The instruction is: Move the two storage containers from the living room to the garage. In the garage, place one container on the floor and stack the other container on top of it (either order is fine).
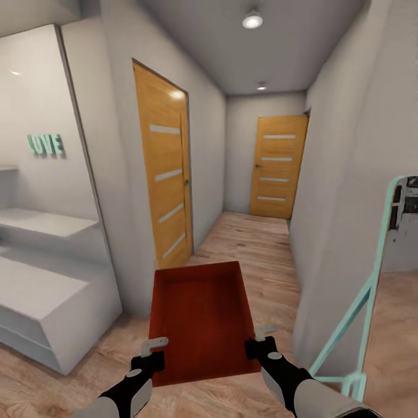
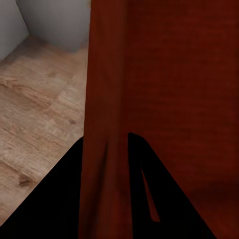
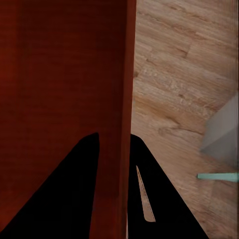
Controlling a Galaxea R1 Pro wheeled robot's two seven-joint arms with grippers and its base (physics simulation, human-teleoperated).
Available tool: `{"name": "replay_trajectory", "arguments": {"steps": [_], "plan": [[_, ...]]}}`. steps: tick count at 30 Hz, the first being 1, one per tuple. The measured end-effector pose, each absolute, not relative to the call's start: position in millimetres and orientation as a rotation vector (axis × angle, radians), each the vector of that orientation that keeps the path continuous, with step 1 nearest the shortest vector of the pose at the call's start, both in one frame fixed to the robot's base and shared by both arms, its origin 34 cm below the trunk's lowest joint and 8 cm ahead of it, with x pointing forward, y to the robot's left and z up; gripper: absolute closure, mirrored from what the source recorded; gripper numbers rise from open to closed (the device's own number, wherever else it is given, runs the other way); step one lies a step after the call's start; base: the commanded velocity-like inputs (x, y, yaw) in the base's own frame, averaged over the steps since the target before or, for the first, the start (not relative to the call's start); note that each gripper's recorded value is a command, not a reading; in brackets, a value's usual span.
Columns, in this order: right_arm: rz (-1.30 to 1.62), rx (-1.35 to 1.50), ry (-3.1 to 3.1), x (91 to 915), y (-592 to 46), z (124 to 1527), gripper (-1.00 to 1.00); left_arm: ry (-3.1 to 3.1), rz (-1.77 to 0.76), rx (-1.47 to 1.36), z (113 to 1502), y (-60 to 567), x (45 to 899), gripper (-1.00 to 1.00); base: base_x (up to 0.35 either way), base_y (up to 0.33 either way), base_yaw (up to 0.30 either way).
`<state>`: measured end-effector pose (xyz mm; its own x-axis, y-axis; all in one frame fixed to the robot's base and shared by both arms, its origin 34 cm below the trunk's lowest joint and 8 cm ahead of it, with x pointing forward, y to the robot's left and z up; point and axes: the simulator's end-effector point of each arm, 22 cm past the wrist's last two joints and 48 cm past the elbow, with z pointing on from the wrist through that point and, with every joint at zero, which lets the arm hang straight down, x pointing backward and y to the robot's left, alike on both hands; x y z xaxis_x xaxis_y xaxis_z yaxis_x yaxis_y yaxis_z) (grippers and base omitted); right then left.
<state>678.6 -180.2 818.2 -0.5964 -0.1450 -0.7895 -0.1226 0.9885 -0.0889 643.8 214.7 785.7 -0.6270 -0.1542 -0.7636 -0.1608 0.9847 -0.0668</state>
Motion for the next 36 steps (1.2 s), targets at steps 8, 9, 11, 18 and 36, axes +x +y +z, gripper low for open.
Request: {"name": "replay_trajectory", "arguments": {"steps": [8,9,11,18,36], "plan": [[-0.031,-0.185,2.216,678.5,-180.2,818.1,1.0,2.258,0.01,-0.218,785.7,214.7,643.8,1.0,0.322,0.094,-0.248],[-0.031,-0.185,2.216,678.5,-180.2,818.1,1.0,2.257,0.01,-0.218,785.8,214.7,643.8,1.0,0.322,0.094,-0.217],[-0.031,-0.186,2.215,678.7,-180.2,818.2,1.0,2.257,0.01,-0.219,785.8,214.7,643.8,1.0,0.322,0.094,-0.214],[-0.031,-0.186,2.215,678.6,-180.2,818.2,1.0,2.257,0.01,-0.219,785.8,214.7,643.8,1.0,0.322,0.094,-0.218],[-0.031,-0.185,2.216,678.5,-180.1,818.1,1.0,2.258,0.01,-0.218,785.8,214.8,643.8,1.0,0.322,0.094,-0.024]]}}
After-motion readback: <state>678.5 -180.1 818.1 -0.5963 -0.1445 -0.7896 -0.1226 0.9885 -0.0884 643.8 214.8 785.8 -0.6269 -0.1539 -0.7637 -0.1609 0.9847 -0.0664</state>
